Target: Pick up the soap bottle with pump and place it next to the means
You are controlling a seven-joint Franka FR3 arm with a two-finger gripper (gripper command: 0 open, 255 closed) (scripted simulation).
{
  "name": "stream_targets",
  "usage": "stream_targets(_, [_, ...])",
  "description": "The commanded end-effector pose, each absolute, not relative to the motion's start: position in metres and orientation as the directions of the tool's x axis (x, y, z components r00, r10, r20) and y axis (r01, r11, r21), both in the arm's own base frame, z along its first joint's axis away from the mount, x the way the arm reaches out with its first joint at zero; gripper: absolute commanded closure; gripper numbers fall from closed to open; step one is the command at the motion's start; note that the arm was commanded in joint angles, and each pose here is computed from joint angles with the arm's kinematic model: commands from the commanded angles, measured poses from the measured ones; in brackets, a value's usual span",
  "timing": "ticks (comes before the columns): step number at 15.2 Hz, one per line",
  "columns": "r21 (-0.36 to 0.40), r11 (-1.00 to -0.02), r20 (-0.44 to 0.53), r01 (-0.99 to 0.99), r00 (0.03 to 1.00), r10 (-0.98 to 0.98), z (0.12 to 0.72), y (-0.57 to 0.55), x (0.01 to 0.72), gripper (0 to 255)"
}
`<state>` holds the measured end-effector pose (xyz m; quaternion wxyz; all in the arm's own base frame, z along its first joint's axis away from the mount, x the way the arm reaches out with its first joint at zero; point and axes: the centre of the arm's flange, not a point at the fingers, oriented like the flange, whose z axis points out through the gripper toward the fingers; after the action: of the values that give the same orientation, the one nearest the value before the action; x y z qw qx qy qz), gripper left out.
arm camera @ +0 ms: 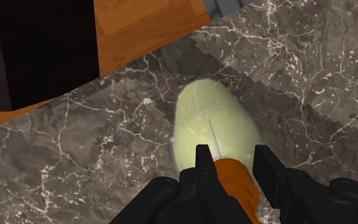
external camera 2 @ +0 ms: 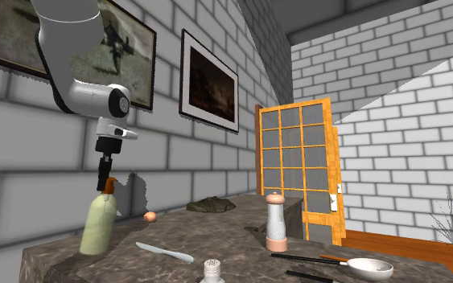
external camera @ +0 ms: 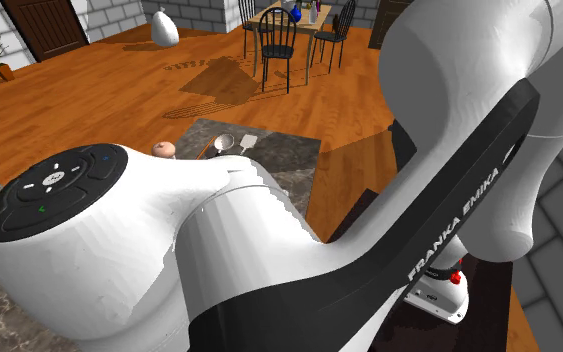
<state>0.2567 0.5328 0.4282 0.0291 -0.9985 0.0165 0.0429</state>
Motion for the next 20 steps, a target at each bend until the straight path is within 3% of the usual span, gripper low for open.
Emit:
stream_targets(1, [-0.057,-0.998,-0.086,-0.035,0.996,-0.03,0.428,0.533,0.257,255])
stream_targets(2, [-0.057,-0.998,-0.086,-0.035,0.996,-0.03,0.428,0.533,0.257,255])
stream_targets(3, [-0.057,-0.998,-0.086,-0.035,0.996,-0.03,0.428,0.533,0.257,0])
stream_targets(8, [-0.057,-0.998,-0.086,-0.035,0.996,-0.03,0.428,0.533,0.257,0])
stream_targets(12, [-0.057,-0.998,-0.086,-0.035,0.996,-0.03,0.478,0.53,0.261,0])
stream_targets(20, [-0.057,-0.998,-0.086,-0.035,0.996,-0.03,0.478,0.53,0.261,0])
